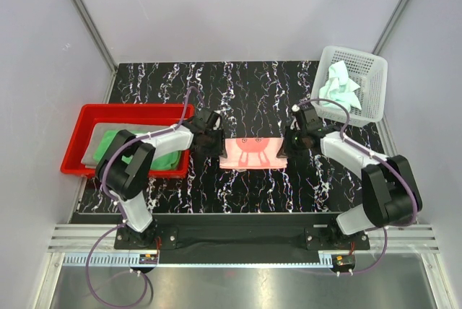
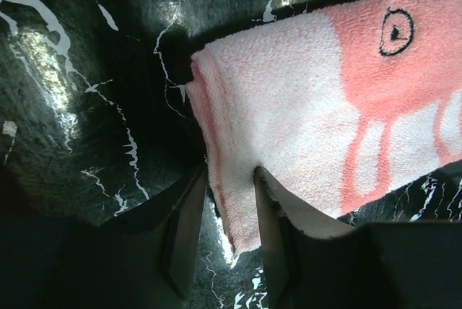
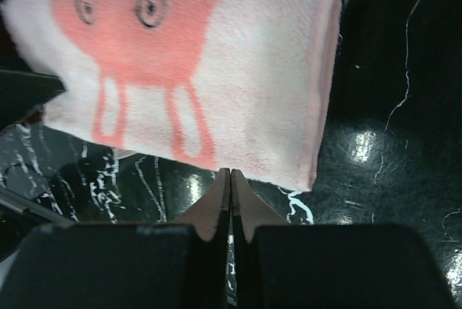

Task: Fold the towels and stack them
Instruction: Neatly place the folded towel into the bin, then grab crumpled towel, then move the towel to the center of the board

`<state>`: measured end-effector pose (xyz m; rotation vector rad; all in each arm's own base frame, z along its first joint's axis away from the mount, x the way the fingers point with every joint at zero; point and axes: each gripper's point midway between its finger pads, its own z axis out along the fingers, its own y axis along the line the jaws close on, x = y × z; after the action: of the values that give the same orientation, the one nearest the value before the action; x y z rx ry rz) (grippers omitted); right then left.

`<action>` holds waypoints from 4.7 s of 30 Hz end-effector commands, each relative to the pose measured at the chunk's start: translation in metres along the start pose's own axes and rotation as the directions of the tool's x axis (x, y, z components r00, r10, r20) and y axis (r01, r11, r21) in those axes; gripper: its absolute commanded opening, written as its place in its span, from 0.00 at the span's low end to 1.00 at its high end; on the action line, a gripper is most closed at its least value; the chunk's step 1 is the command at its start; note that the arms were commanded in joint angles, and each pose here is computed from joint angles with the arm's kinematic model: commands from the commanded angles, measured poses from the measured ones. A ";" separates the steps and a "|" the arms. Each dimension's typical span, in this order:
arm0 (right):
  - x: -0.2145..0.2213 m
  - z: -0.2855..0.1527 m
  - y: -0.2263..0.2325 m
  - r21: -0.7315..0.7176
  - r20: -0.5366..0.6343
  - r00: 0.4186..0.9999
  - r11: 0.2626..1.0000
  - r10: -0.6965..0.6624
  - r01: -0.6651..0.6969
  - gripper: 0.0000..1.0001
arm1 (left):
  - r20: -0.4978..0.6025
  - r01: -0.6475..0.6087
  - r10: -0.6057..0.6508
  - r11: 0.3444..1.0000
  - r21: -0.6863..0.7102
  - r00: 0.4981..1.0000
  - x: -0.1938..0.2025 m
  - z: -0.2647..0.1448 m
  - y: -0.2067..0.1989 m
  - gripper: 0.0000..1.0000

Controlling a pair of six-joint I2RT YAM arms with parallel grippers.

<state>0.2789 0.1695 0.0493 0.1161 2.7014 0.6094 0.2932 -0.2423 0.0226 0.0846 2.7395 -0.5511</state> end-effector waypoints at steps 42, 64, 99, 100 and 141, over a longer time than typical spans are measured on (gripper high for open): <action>-0.042 -0.054 0.057 -0.193 0.180 0.975 0.967 -0.131 0.166 0.06 | 0.083 -0.120 0.182 0.867 -0.483 0.980 -0.043 -0.174 0.079 0.00; -0.036 -0.056 0.061 -0.227 0.182 0.967 0.950 -0.176 0.216 0.07 | 0.192 0.113 0.069 0.602 -0.791 0.979 -0.045 -0.249 0.245 0.00; -0.290 -0.130 -0.140 0.318 0.524 0.850 0.911 0.062 -0.262 1.00 | 0.677 -0.338 0.274 0.940 -0.040 0.683 -0.099 -0.294 -0.012 0.99; -0.291 -0.111 -0.154 0.327 0.487 0.869 0.906 0.084 -0.270 1.00 | 0.701 -0.377 0.264 0.926 0.007 0.662 -0.088 -0.296 -0.020 0.99; -0.104 -0.207 0.068 -0.264 0.413 0.897 0.923 -0.154 0.280 0.11 | 0.665 -0.398 0.164 0.892 0.216 0.729 -0.077 -0.284 -0.046 0.97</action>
<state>0.3084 0.1103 0.3945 -0.1945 1.9118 0.6820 0.2676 -0.1844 0.3218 0.3452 1.8286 -0.8675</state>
